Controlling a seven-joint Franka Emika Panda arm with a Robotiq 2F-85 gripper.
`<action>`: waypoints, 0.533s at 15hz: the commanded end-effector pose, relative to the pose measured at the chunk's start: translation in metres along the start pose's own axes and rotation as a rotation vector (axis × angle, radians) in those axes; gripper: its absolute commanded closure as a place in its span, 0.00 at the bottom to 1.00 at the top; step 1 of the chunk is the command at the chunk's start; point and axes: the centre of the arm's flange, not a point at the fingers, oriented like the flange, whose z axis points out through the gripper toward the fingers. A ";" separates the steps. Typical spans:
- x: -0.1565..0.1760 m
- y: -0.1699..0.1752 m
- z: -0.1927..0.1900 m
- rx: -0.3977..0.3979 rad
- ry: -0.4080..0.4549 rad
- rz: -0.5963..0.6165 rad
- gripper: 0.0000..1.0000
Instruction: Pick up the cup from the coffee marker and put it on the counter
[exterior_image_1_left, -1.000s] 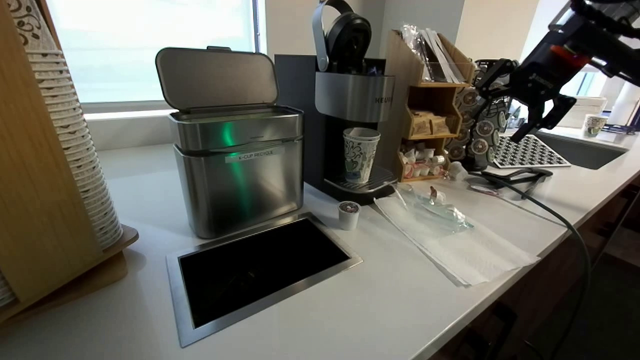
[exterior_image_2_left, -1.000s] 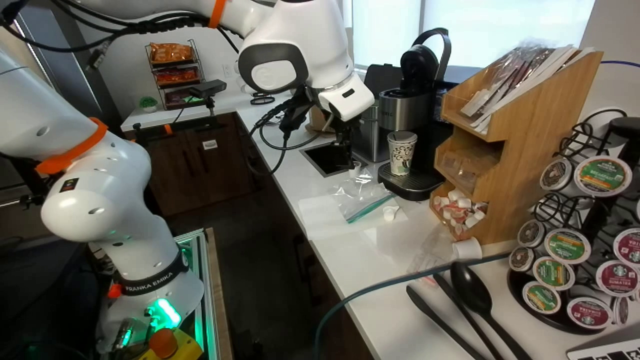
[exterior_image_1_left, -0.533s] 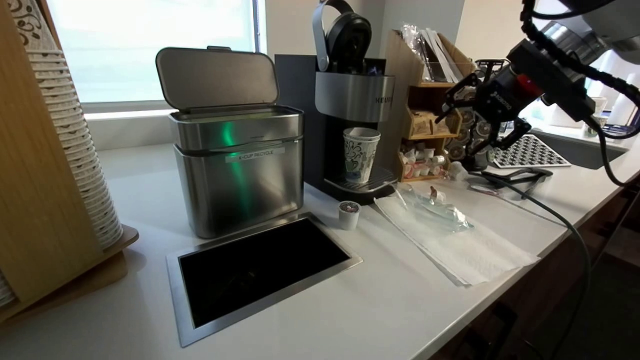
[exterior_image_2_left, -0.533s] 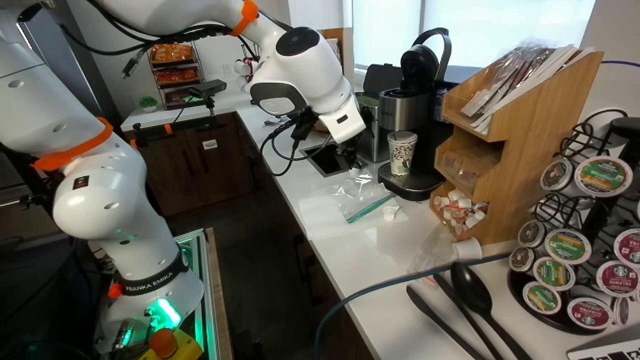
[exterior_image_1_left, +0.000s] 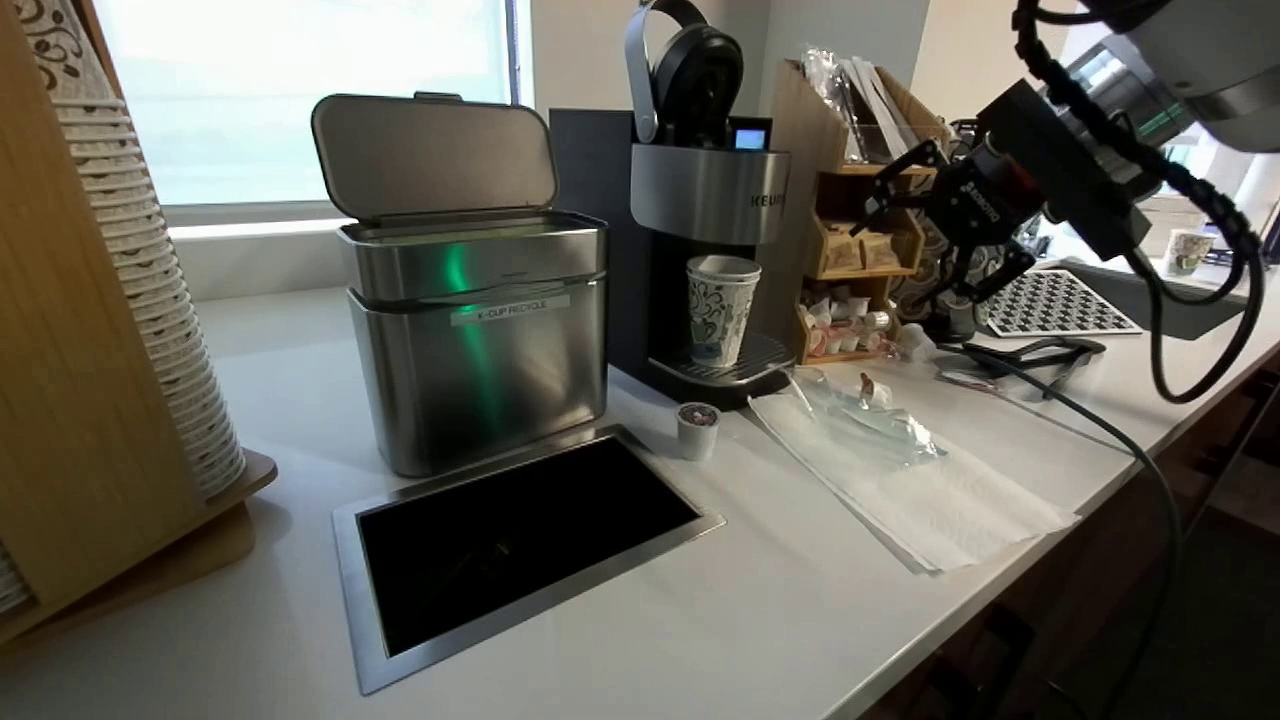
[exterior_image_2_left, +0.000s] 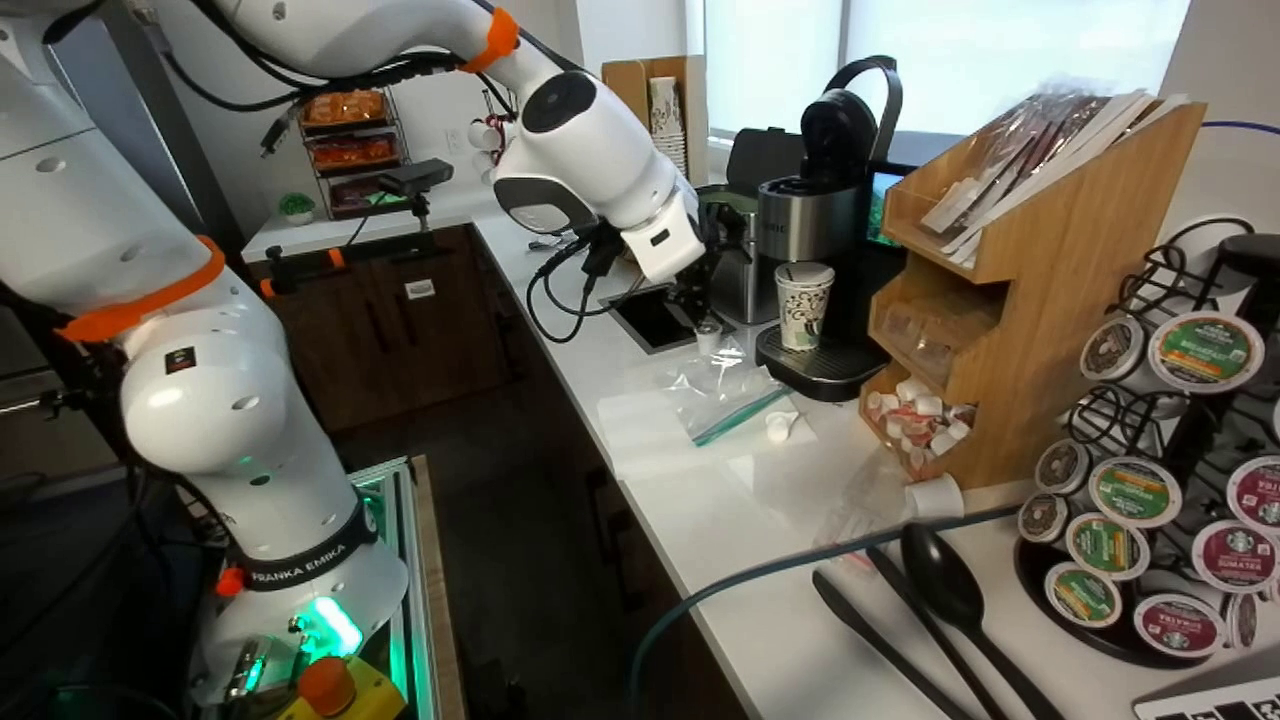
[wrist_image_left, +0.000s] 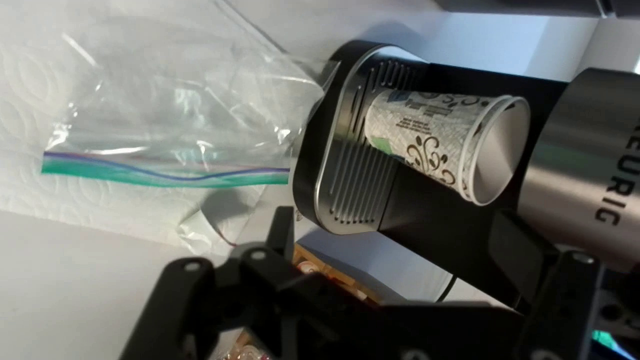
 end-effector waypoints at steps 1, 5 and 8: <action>-0.068 0.012 0.017 0.085 0.121 0.036 0.00; -0.106 0.003 0.019 0.171 0.280 0.056 0.00; -0.115 0.003 0.046 0.178 0.263 0.093 0.00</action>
